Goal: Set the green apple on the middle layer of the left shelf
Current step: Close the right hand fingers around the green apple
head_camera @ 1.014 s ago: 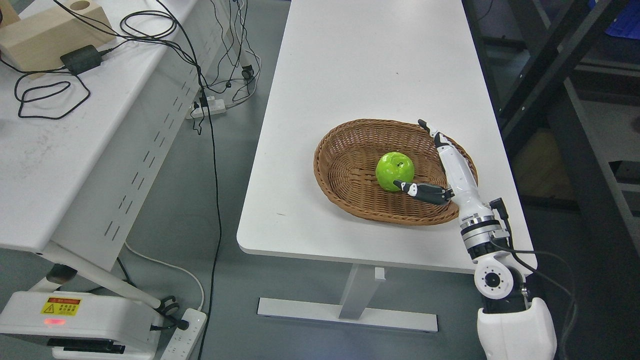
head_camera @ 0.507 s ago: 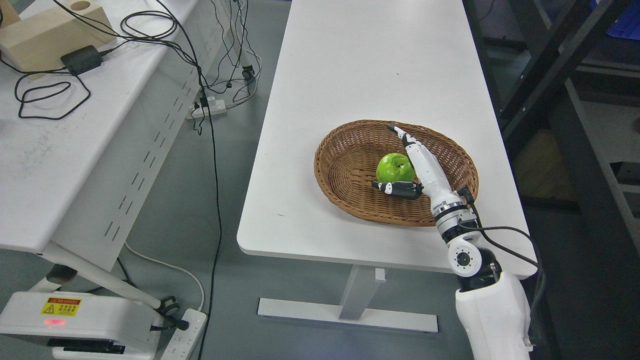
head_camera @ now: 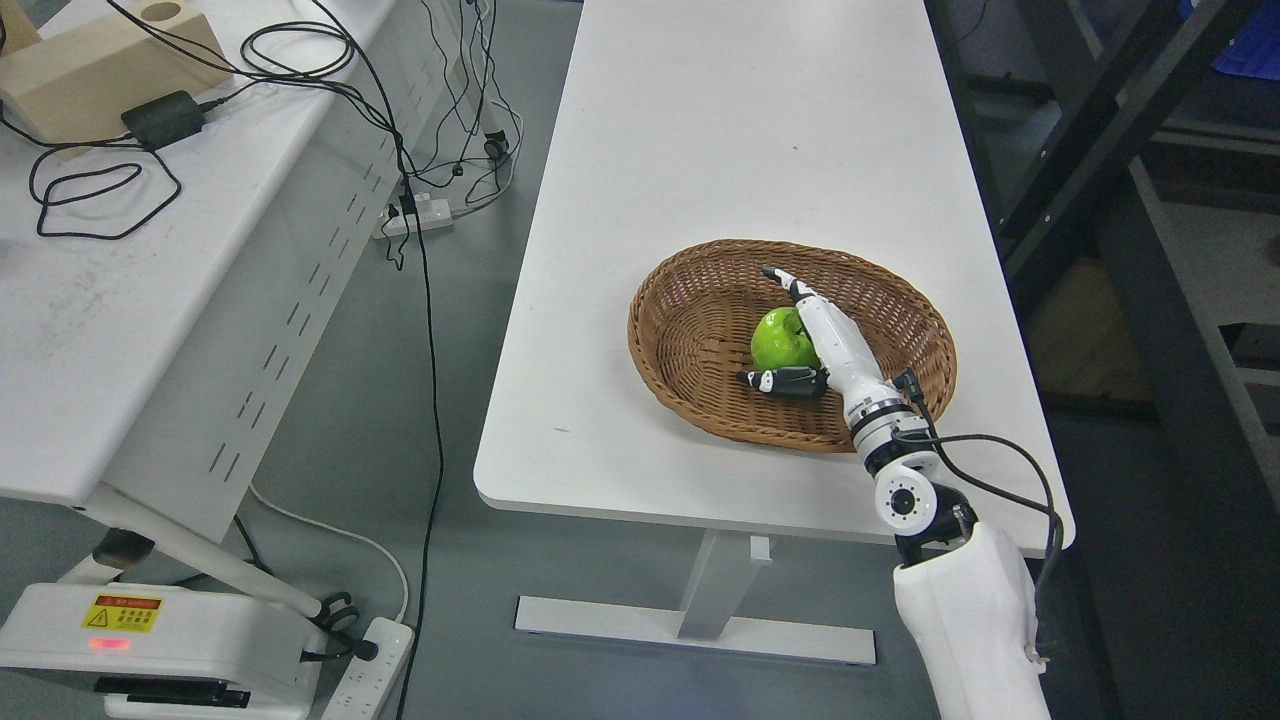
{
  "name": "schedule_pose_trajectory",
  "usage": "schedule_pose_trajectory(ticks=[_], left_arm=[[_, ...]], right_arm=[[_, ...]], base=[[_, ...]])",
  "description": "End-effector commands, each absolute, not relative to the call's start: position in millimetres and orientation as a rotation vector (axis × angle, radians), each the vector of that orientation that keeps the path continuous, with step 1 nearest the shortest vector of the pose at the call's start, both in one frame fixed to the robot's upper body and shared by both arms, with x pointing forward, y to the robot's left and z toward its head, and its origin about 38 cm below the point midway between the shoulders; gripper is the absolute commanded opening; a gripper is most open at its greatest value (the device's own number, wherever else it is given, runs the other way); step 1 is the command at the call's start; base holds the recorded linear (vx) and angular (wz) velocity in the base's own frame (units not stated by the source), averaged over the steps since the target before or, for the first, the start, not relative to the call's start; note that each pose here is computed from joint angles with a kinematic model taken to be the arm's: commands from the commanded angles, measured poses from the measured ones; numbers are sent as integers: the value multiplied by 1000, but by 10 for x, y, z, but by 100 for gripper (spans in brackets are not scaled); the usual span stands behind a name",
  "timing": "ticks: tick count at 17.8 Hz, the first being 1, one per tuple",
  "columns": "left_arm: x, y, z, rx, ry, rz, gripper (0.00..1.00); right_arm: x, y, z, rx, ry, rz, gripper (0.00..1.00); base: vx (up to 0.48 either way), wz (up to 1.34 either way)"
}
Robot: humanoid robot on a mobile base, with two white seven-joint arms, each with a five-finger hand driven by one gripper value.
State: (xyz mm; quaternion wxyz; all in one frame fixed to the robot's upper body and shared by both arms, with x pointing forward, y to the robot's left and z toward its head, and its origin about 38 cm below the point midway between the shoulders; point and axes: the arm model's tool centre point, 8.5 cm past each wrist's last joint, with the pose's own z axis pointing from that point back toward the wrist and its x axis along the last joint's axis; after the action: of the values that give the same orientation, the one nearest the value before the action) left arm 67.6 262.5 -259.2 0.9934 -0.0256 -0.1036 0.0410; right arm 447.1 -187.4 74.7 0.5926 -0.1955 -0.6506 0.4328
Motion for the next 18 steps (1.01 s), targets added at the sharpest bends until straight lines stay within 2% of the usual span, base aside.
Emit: schedule_pose_trajectory(ticks=[1, 3, 5, 9, 12, 15, 18], left_arm=[[679, 2738, -2582, -34, -211, 81, 100], [679, 2738, -2582, -34, -211, 81, 100], [679, 2738, -2582, -34, -211, 81, 100], [673, 2736, -2583, -34, -209, 78, 100], [677, 2738, -2583, -34, -209, 82, 100], [677, 2738, -2583, -34, -209, 82, 100], [679, 2738, -2582, -34, -211, 81, 100]], right_arm=[[4478, -2013, 558, -442, -1456, 955, 46], [4494, -2068, 618, -456, -1469, 935, 26], [4491, -2165, 712, -469, -1498, 915, 2], [4425, -2323, 979, -503, -1589, 839, 1], [4315, -2510, 1249, -521, -1688, 720, 1], [4066, -2711, 1553, -604, -1848, 617, 1], [3811, -2822, 1654, -647, -1941, 539, 1]], base=[[0, 0], [0, 0], [0, 0], [0, 0], [0, 0], [0, 0], [0, 0]])
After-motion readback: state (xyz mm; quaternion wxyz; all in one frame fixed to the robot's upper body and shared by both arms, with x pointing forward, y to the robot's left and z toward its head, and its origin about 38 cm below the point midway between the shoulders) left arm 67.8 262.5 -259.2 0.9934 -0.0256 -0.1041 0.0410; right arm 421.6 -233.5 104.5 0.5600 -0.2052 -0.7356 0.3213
